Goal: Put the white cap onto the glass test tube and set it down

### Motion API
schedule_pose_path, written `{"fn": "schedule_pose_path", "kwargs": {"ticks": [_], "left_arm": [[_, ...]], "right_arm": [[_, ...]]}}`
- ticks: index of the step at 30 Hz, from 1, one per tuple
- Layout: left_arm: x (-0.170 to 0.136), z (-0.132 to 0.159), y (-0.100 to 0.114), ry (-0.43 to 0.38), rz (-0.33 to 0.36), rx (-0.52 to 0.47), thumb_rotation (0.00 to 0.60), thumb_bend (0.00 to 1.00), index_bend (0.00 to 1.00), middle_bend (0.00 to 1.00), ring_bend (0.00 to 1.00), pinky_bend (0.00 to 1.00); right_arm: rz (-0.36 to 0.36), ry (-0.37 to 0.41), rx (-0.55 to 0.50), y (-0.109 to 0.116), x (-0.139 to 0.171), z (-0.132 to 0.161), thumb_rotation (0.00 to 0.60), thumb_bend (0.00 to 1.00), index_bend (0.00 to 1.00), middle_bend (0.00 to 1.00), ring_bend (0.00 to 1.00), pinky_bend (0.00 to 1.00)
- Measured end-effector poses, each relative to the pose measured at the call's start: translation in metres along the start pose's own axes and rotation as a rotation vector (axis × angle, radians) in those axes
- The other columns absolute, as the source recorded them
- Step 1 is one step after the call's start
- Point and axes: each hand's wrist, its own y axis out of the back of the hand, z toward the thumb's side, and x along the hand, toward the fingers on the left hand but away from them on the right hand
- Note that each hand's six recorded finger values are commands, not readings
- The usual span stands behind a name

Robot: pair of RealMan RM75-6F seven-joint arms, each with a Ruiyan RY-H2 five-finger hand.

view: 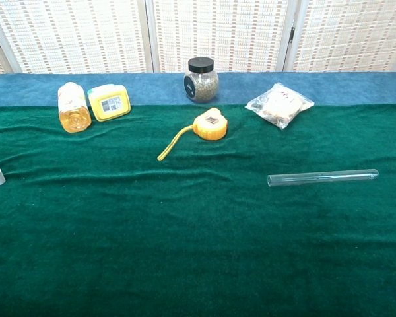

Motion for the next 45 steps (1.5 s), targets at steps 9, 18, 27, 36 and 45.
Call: {"fn": "schedule_pose_path", "kwargs": {"ticks": [9,18,27,36,45], "left_arm": [[0.029,0.002,-0.018,-0.02,-0.065,0.013,0.6,0.34,0.44,1.0,0.86,0.81],[0.037,0.001,-0.03,0.0,-0.114,0.035,0.6,0.36,0.44,1.0,0.86,0.82],[0.041,0.003,-0.036,-0.001,-0.111,0.033,0.6,0.39,0.46,1.0,0.87,0.83],[0.044,0.005,-0.039,-0.007,-0.117,0.041,0.6,0.39,0.47,1.0,0.87,0.83],[0.044,0.004,-0.04,-0.002,-0.117,0.042,0.6,0.39,0.48,1.0,0.87,0.83]], "right_arm": [[0.002,-0.012,0.001,0.0,0.0,-0.004,0.6,0.69,0.02,0.15,0.21,0.07],[0.008,-0.015,0.001,-0.001,-0.002,-0.005,0.6,0.69,0.03,0.15,0.21,0.07],[0.011,-0.02,0.001,-0.002,-0.002,-0.006,0.6,0.69,0.03,0.15,0.21,0.07],[0.012,-0.026,-0.001,-0.002,-0.001,-0.008,0.6,0.69,0.03,0.15,0.21,0.07],[0.013,-0.029,-0.001,-0.003,-0.001,-0.009,0.6,0.69,0.03,0.15,0.21,0.07]]}}
